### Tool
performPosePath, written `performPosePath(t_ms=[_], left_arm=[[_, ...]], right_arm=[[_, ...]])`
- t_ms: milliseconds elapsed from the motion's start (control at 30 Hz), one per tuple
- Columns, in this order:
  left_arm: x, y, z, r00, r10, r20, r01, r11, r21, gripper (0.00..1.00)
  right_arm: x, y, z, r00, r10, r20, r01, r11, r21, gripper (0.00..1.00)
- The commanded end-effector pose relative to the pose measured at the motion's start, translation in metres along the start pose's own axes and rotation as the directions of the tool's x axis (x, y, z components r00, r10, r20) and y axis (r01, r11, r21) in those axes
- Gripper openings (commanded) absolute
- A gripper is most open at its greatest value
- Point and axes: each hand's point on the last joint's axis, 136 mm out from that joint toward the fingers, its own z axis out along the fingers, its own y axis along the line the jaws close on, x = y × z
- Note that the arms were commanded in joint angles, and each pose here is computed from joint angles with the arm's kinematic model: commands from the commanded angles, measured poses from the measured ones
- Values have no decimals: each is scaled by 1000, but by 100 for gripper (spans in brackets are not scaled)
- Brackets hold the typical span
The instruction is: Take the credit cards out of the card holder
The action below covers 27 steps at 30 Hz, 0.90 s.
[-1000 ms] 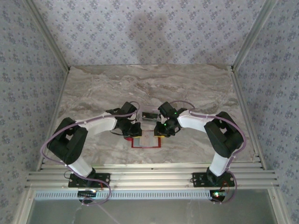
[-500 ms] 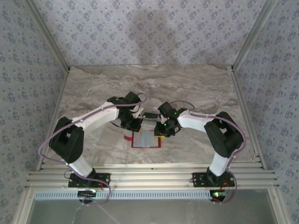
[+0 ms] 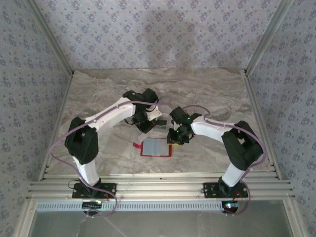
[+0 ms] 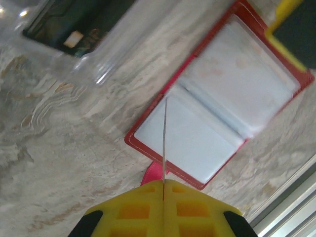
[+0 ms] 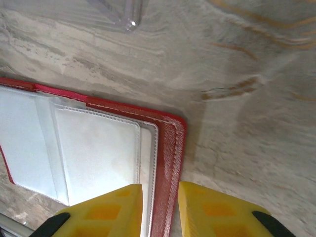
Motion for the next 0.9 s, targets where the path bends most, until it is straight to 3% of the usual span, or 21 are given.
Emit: performPosePath(t_ms=[0,167,333,533,867], left_arm=[[14,-11,-1,953,290,-91,-289,957,28,0],[3,-11,-8,873,487,-32,-486,874,16,0],[-16,-3,-18,799,601,-10,-601,799,-28,0],[-34,18,-27,771,636,-35,-637,770,-32,0],[-75,40,-56,707,707,15,-702,704,-109,0]], right_arm=[[0,-12,-19,1000,-22,17,22,999,40,27],[-1,-23,-34,999,-3,38,1,999,46,27],[0,-31,-43,998,13,55,-15,999,48,27],[2,-34,-52,997,19,69,-22,998,53,27],[5,-39,-52,997,26,71,-31,998,58,27]])
